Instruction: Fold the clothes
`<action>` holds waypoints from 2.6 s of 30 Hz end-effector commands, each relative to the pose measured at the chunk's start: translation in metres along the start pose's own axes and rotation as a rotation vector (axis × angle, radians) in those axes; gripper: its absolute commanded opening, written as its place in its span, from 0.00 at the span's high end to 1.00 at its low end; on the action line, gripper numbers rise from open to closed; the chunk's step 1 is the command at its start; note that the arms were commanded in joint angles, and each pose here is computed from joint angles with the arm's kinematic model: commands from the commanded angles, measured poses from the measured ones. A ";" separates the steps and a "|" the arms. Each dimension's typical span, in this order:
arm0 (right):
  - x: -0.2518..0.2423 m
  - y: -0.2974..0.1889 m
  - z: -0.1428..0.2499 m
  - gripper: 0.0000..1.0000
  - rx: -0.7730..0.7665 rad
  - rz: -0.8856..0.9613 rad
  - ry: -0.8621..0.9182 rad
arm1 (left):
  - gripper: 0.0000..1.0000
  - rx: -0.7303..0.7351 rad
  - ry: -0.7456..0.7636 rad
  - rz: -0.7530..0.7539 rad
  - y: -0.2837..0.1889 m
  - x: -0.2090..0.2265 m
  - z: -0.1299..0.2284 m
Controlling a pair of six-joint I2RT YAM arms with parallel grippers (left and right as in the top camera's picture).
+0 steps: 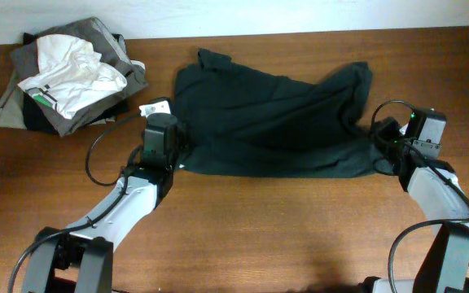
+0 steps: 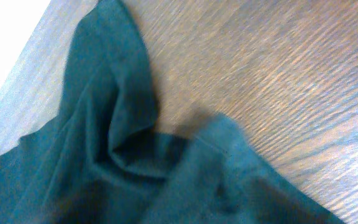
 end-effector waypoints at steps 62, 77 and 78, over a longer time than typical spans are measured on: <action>0.057 -0.077 0.065 0.73 0.593 -0.108 -0.348 | 0.99 0.411 -0.193 -0.020 -0.132 0.067 0.016; 0.115 -0.048 0.288 0.85 1.048 -0.093 -0.521 | 0.99 0.700 -0.183 0.229 -0.025 -0.014 0.077; 0.113 -0.042 0.286 0.85 1.040 -0.086 -0.514 | 0.99 0.694 -0.185 0.236 -0.024 -0.015 0.075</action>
Point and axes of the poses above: each gripper's point midway between its finger pads, its own y axis out along the fingers, its own x axis along the line the jaws close on, z = x × y, the point moved 3 cm from there along -y, back along the fingers, and after that the axes turned 6 degrees about y, right-handed, at the moved point
